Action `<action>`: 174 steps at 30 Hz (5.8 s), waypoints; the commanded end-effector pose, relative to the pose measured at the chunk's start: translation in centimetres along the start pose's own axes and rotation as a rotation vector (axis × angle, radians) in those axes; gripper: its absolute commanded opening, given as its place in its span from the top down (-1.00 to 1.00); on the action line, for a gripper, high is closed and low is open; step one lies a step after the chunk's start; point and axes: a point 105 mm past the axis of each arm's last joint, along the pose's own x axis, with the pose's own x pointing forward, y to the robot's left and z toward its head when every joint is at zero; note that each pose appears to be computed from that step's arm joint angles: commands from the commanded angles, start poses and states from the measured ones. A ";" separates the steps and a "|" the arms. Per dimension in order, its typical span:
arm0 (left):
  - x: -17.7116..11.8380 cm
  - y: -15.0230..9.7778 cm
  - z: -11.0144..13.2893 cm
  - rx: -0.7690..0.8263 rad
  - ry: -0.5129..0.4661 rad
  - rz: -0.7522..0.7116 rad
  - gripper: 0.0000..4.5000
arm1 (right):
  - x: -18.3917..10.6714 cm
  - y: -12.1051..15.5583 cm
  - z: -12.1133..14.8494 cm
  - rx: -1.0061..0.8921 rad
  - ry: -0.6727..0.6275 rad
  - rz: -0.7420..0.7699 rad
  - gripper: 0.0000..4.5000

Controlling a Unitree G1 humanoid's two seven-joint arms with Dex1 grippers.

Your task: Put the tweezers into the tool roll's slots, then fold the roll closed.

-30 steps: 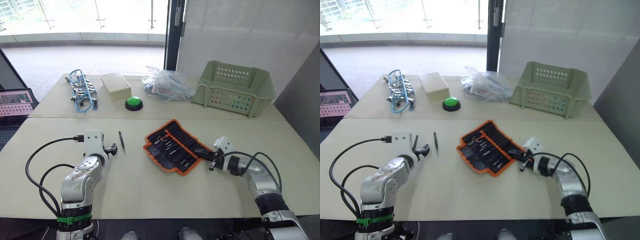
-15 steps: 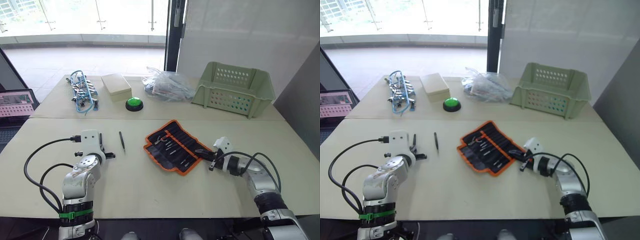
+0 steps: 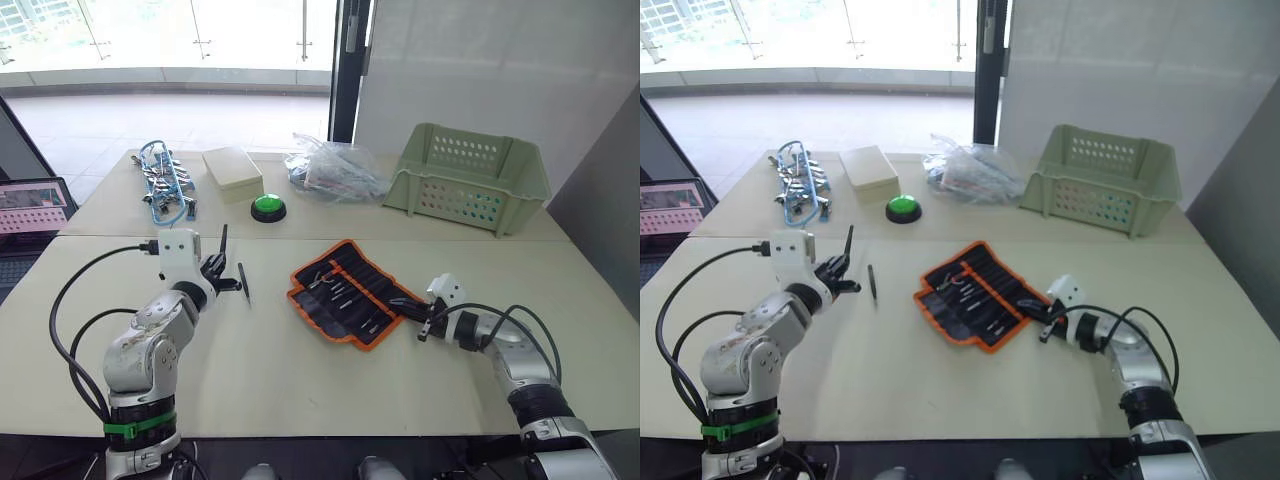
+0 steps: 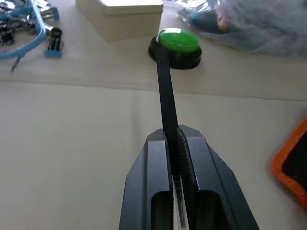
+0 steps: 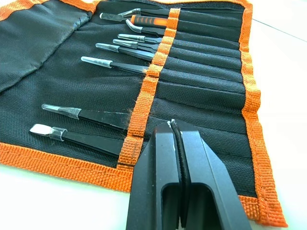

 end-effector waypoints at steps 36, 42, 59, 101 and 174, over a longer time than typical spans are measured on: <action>-0.9 -13.7 -7.9 0.330 0.463 -0.714 0.99 | 1.5 3.5 0.5 0.026 -0.016 0.015 1.00; -0.8 -14.7 -8.5 0.364 0.481 -0.777 0.99 | 1.5 3.6 0.4 0.026 -0.009 0.016 1.00; 2.1 -16.8 -8.3 0.404 0.440 -0.796 0.99 | 1.6 3.9 -0.1 0.023 0.016 0.031 1.00; 2.3 -10.5 -0.7 0.349 0.305 -0.730 -0.96 | 2.7 4.4 0.1 0.050 -0.003 0.042 1.00; -0.1 -1.7 -9.6 -0.048 0.149 0.207 -0.64 | 2.9 4.6 -0.9 0.036 0.042 0.136 1.00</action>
